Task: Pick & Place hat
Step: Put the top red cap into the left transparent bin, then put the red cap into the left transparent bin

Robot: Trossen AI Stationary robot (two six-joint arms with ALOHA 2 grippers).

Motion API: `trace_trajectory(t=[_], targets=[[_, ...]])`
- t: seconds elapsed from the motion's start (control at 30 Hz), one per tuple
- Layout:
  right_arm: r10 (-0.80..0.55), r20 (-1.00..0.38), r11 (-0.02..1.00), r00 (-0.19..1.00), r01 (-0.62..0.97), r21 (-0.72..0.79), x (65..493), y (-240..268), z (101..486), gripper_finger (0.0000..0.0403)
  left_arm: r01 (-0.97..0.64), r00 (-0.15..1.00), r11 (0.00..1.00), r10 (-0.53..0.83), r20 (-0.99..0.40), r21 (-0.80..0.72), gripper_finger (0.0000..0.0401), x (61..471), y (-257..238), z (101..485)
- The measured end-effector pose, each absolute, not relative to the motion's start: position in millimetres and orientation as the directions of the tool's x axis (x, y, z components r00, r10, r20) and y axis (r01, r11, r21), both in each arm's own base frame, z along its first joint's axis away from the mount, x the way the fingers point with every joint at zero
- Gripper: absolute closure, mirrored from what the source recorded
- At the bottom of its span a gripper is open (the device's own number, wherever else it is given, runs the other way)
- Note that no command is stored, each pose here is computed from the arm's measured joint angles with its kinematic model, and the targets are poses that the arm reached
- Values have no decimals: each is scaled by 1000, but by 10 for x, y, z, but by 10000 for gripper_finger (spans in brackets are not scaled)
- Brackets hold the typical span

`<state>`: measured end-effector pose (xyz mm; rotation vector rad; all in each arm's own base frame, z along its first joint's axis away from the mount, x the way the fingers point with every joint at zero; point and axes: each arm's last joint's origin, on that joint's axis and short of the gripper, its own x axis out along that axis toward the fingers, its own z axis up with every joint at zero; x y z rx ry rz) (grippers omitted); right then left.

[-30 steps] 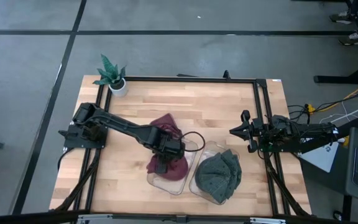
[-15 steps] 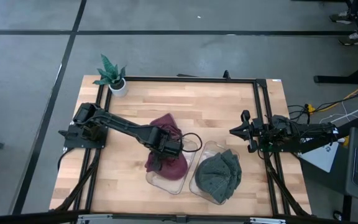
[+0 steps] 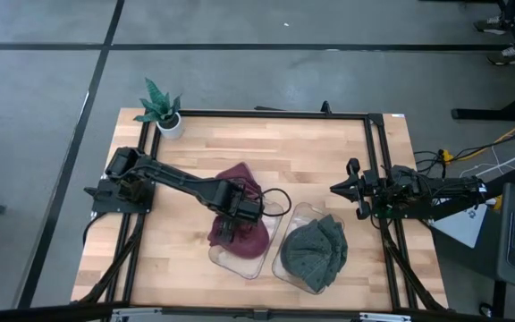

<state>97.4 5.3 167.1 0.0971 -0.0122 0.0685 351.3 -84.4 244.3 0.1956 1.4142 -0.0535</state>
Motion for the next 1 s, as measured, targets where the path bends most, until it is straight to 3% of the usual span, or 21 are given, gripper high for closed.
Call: trace_trajectory(t=[0.63, 0.8, 1.0], targets=[[68, 15, 993, 998, -69, 96, 974, 53, 1671, 369, 81, 385, 973, 169, -907, 215, 181, 3131, -708, 3194], [68, 15, 993, 998, -69, 96, 974, 53, 1671, 369, 18, 413, 958, 255, -874, 288, 182, 2952, -579, 3390], [68, 15, 993, 998, -69, 96, 974, 53, 1671, 369, -121, 470, 954, 297, -831, 273, 182, 2703, -402, 3520]])
